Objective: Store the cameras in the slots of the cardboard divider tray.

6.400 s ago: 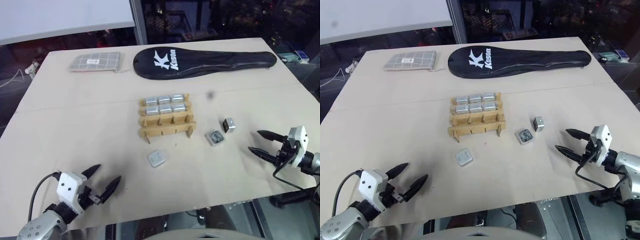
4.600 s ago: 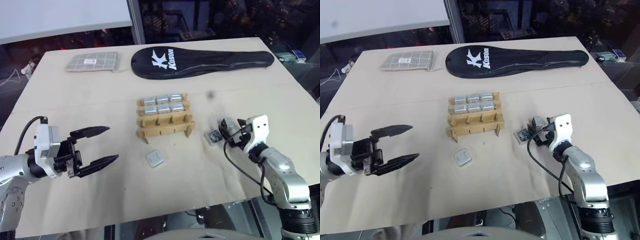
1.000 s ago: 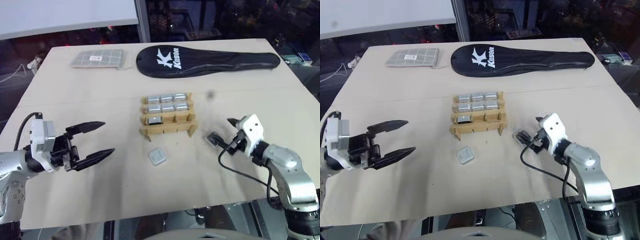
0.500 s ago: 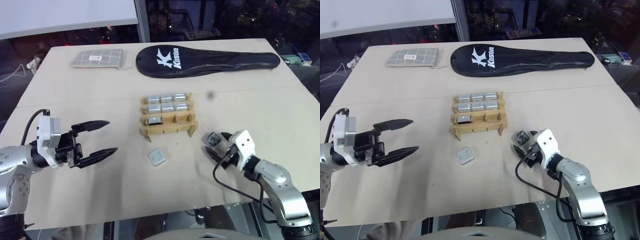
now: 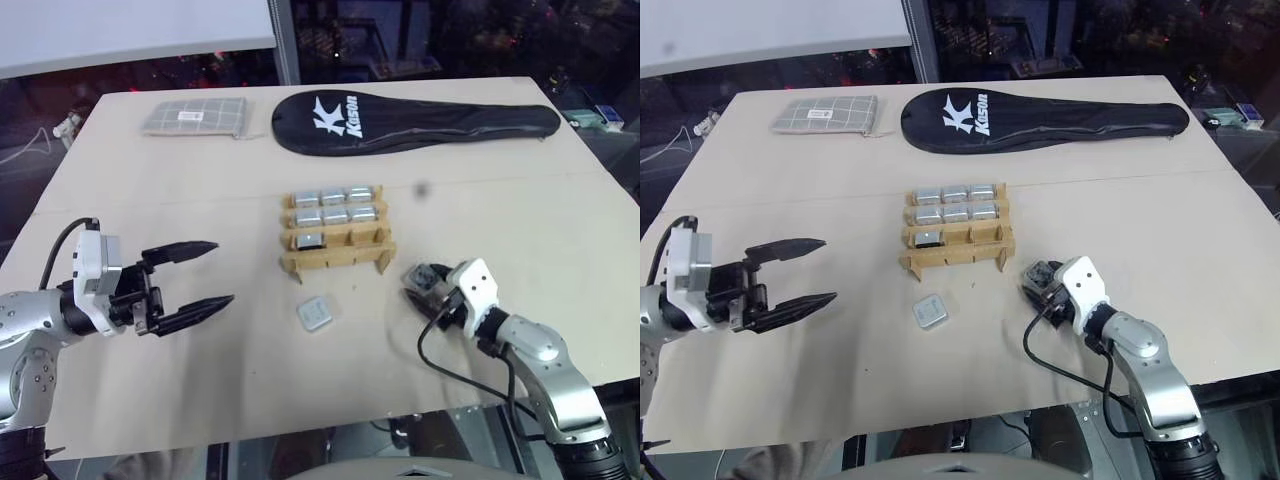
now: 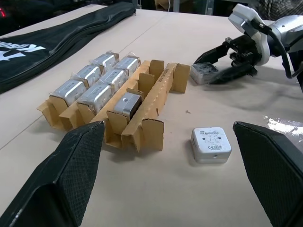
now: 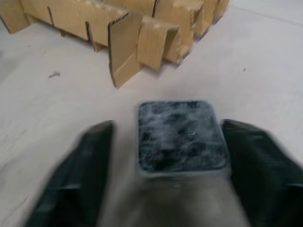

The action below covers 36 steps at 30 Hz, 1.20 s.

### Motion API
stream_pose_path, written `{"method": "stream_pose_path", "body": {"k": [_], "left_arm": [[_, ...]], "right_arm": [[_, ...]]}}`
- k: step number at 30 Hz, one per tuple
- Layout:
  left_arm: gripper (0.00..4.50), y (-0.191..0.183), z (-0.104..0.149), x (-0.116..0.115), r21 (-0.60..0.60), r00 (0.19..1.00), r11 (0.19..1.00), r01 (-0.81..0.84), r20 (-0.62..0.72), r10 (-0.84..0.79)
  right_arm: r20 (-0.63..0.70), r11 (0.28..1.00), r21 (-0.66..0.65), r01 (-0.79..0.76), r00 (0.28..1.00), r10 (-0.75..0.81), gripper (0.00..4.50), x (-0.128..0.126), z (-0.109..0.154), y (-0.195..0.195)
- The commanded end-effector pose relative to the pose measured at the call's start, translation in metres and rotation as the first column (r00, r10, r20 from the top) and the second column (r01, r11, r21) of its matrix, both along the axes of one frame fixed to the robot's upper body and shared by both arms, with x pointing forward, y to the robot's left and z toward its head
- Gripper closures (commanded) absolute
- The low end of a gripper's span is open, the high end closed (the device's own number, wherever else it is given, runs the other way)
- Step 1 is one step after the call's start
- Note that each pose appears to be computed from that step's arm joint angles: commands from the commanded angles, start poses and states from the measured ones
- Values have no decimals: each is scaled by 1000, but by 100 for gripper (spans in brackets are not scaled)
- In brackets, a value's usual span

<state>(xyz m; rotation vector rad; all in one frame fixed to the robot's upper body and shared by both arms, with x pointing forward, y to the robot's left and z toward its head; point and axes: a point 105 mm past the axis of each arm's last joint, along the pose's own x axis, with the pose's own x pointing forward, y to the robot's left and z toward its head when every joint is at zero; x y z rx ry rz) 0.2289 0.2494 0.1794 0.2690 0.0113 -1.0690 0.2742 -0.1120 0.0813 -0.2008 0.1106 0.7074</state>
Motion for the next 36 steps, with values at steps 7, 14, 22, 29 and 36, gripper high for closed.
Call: {"method": "stream_pose_path", "body": {"k": [7,14,22,29,36], "left_arm": [[0,-16,2,8,12,1000,1000,18,10,-18],[0,-46,21,47,-92,999,996,3,45,1],[0,-100,25,75,-130,996,987,91,7,-91],[0,-120,24,83,-147,989,982,117,-75,-129],[0,-122,21,78,-151,975,976,156,-137,-177]], "right_arm": [[86,997,22,-68,994,66,258,-6,23,3],[393,918,-313,-244,847,359,258,-3,73,28],[611,775,-604,-186,517,600,258,14,93,74],[700,771,-618,-154,340,629,258,21,108,104],[728,771,-615,-165,259,635,258,19,109,115]]}}
